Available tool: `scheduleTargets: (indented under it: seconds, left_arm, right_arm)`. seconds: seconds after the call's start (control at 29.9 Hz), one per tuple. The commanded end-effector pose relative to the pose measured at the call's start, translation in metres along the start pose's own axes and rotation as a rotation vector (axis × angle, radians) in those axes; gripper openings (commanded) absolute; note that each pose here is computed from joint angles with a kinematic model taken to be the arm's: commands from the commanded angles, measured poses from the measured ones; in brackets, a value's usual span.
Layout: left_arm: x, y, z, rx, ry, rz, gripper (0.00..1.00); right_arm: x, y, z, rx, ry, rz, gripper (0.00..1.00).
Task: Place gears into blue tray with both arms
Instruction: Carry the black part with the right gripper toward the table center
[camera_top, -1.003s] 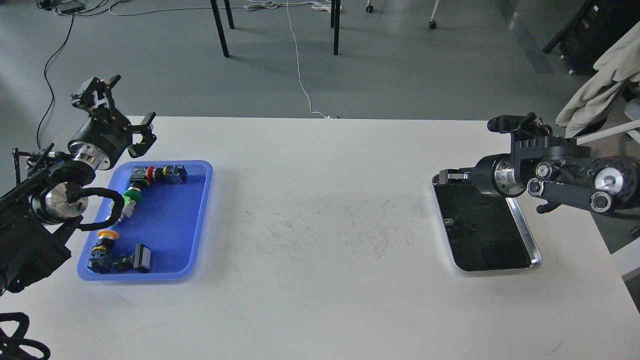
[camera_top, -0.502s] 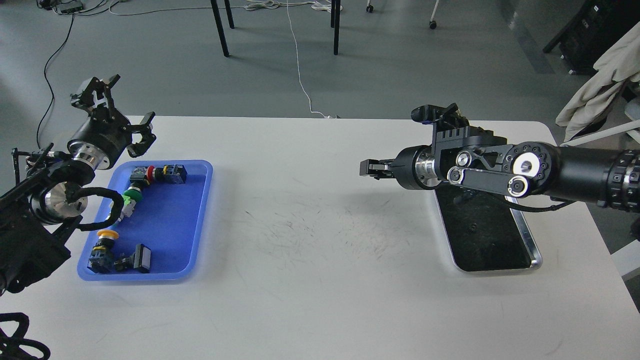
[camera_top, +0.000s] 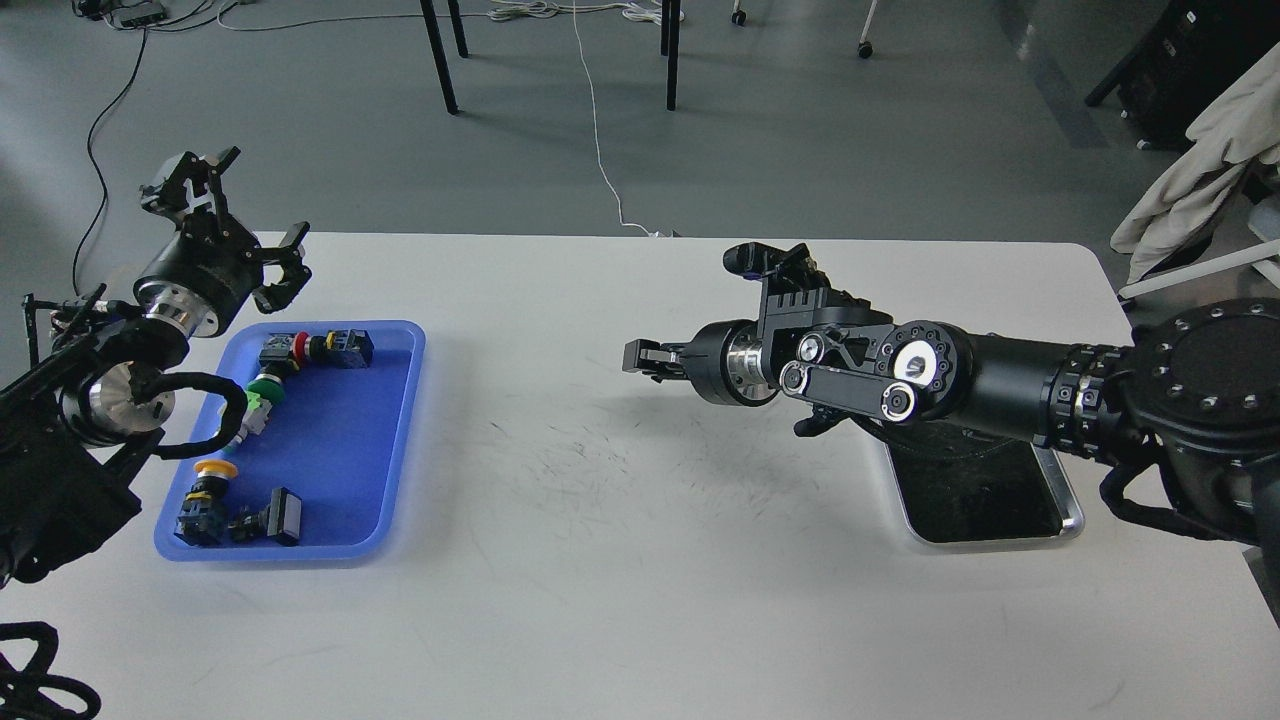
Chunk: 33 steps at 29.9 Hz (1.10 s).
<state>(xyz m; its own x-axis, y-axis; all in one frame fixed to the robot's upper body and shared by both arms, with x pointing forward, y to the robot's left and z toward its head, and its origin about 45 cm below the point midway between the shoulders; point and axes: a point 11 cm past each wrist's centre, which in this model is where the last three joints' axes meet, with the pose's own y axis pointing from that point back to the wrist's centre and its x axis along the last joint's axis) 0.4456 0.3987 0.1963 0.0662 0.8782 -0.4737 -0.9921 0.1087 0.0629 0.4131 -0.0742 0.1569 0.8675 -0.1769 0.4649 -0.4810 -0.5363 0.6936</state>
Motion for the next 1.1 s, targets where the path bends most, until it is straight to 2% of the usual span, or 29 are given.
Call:
scheduleTargets:
  seconds: [0.0, 0.43, 0.84, 0.94, 1.07]
  left_arm:
    - [0.000, 0.000, -0.001, 0.001, 0.001, 0.001, 0.99]
    - [0.002, 0.002, -0.002, 0.003, 0.000, 0.003, 0.99]
    - [0.001, 0.001, -0.001, 0.000, 0.003, 0.000, 0.99]
    - [0.001, 0.001, -0.002, 0.003, 0.001, 0.001, 0.99]
    - [0.001, 0.002, -0.002, 0.002, 0.002, 0.002, 0.99]
  right_arm:
    - [0.000, 0.000, -0.012, 0.044, -0.051, 0.004, 0.02]
    - [-0.035, -0.001, -0.036, 0.130, -0.167, -0.088, 0.03]
    - [-0.056, -0.005, -0.029, 0.128, -0.205, -0.132, 0.07]
    - [-0.059, -0.005, -0.027, 0.125, -0.212, -0.137, 0.10]
    - [-0.061, -0.006, -0.026, 0.124, -0.215, -0.141, 0.23]
